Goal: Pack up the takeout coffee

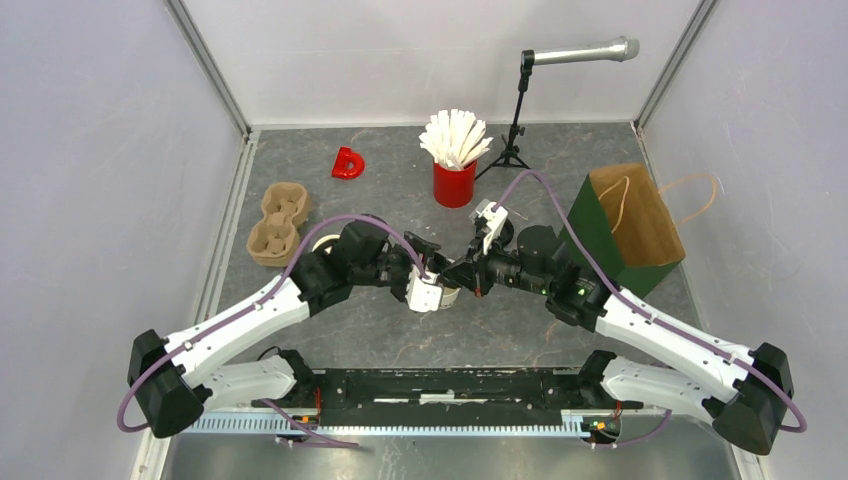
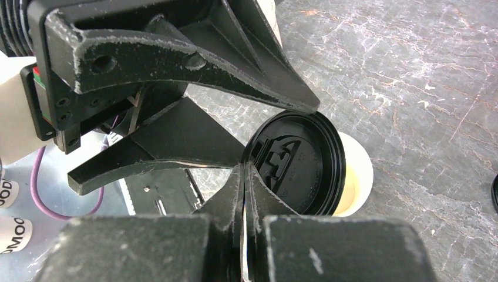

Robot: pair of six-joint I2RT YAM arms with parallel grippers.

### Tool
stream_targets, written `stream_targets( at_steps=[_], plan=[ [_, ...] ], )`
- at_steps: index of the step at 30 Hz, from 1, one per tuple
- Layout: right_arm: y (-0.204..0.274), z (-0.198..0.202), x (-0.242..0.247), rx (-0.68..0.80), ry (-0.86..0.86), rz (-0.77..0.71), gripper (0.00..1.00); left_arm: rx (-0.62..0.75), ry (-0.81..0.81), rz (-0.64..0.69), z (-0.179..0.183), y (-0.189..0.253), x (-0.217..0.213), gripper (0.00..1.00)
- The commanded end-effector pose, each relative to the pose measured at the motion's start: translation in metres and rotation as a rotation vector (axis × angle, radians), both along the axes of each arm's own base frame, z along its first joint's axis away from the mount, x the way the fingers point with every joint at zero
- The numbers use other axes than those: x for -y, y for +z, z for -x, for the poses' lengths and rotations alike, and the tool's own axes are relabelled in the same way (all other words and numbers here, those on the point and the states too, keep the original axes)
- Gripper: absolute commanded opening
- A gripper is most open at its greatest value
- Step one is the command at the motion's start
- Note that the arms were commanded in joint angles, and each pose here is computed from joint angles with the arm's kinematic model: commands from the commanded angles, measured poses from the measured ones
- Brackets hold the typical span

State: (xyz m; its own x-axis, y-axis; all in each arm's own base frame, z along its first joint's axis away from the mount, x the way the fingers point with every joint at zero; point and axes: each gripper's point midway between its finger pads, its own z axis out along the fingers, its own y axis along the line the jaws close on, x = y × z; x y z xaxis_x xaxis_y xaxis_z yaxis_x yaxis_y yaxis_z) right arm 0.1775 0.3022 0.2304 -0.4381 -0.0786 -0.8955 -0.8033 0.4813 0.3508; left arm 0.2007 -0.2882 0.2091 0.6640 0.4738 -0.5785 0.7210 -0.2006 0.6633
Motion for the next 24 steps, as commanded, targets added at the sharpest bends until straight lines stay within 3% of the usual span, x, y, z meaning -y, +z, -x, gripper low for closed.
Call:
stream_targets(
  at_steps=[1, 10, 16, 20, 24],
  plan=[
    [0.034, -0.002, -0.01, 0.053, 0.018, -0.078, 0.0, 0.052, -0.067, 0.044, 0.003, 0.023, 0.011, 0.78],
    [0.036, -0.002, -0.014, 0.057, 0.03, -0.08, 0.0, 0.02, -0.066, 0.046, 0.006, 0.022, 0.011, 0.52],
    [0.037, -0.005, -0.01, 0.068, 0.004, -0.062, 0.0, -0.019, -0.018, 0.053, 0.005, 0.025, 0.007, 0.41],
    [0.049, -0.01, -0.003, 0.103, -0.036, -0.067, 0.11, -0.105, 0.105, 0.101, -0.003, 0.035, 0.005, 0.37],
    [0.063, -0.022, 0.018, 0.167, -0.148, -0.054, 0.3, -0.193, 0.164, 0.177, 0.003, 0.045, 0.002, 0.36]
  ],
)
